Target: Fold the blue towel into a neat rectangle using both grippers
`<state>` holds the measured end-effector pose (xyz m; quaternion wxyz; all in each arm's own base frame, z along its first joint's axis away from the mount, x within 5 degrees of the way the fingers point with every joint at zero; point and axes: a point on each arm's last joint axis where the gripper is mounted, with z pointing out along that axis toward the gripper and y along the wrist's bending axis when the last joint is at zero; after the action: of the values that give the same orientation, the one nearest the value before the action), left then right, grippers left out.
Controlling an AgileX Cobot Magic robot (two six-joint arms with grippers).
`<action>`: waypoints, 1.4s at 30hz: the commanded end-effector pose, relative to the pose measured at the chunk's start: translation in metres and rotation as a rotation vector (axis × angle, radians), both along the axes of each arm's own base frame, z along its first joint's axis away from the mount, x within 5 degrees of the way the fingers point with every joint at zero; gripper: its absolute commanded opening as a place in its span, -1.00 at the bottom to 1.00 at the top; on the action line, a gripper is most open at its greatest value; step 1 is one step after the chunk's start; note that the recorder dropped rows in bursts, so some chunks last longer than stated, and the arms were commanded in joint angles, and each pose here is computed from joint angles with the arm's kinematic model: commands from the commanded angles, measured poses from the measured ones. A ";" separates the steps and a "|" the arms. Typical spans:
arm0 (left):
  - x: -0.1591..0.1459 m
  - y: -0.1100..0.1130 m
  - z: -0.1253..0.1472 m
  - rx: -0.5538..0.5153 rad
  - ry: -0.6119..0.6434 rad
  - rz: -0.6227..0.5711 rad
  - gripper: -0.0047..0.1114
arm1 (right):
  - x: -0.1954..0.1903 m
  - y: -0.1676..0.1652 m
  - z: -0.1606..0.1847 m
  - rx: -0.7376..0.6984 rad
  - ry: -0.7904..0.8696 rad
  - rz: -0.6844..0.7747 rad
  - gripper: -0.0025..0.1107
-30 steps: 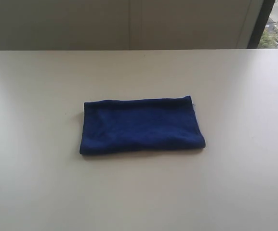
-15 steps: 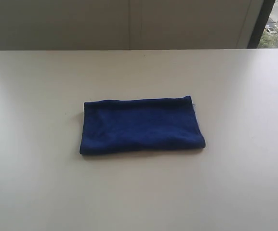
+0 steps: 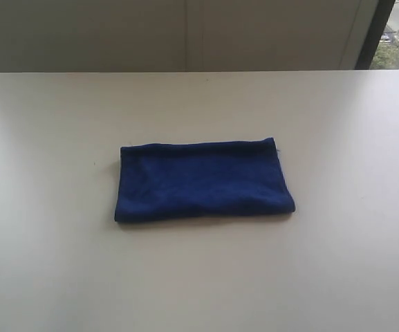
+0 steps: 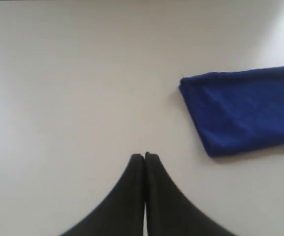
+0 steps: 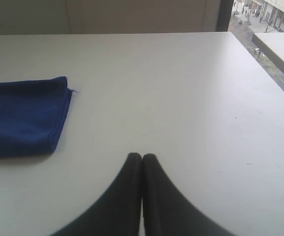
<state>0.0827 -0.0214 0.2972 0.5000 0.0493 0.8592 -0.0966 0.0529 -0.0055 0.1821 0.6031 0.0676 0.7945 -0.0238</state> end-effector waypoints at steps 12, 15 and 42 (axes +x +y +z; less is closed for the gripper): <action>-0.039 0.030 -0.038 -0.030 -0.086 0.386 -0.92 | 0.000 -0.001 -0.001 -0.008 -0.009 -0.006 -0.96; -0.045 0.030 -0.059 -0.022 -0.097 0.392 -0.92 | 0.000 -0.001 -0.001 -0.008 -0.009 -0.006 -0.96; -0.042 0.016 -0.093 0.064 -0.098 0.173 -0.92 | 0.000 -0.001 -0.001 -0.008 -0.009 -0.006 -0.96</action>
<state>0.0407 -0.0011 0.2043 0.5395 -0.0399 0.8409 -0.0171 0.0528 -0.0055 0.1823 0.6039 0.0676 0.7938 -0.0239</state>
